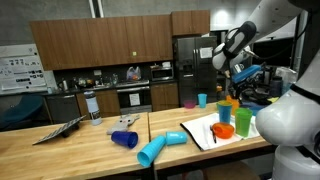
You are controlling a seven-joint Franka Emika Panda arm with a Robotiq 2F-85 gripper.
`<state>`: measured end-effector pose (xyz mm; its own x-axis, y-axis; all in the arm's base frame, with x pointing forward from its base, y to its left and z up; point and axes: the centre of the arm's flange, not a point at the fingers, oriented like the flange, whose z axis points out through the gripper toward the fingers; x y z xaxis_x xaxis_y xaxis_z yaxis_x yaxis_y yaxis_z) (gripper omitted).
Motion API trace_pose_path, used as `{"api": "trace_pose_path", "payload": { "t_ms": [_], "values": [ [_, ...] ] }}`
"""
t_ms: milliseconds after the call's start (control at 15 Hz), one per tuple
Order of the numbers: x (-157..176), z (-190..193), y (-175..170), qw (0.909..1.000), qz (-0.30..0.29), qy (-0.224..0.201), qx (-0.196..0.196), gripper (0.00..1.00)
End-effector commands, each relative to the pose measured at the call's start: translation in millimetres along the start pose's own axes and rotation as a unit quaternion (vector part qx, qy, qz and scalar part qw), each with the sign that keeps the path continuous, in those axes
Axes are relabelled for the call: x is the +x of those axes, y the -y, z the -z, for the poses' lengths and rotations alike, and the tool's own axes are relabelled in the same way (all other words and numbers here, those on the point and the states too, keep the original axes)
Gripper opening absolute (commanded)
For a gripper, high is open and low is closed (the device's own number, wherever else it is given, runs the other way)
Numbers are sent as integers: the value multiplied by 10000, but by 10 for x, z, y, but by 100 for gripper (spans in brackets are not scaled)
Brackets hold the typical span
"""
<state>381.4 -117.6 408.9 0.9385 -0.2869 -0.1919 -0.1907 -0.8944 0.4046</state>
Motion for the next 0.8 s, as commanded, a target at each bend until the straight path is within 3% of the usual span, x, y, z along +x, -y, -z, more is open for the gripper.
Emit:
{"api": "trace_pose_path", "payload": {
  "t_ms": [0,333,733],
  "values": [
    [2,292,-54,9998,-31,-210,16,100],
    [94,598,-57,9992,179,-337,114,100],
    [153,739,381,9916,1244,-342,-85,100]
  ]
}}
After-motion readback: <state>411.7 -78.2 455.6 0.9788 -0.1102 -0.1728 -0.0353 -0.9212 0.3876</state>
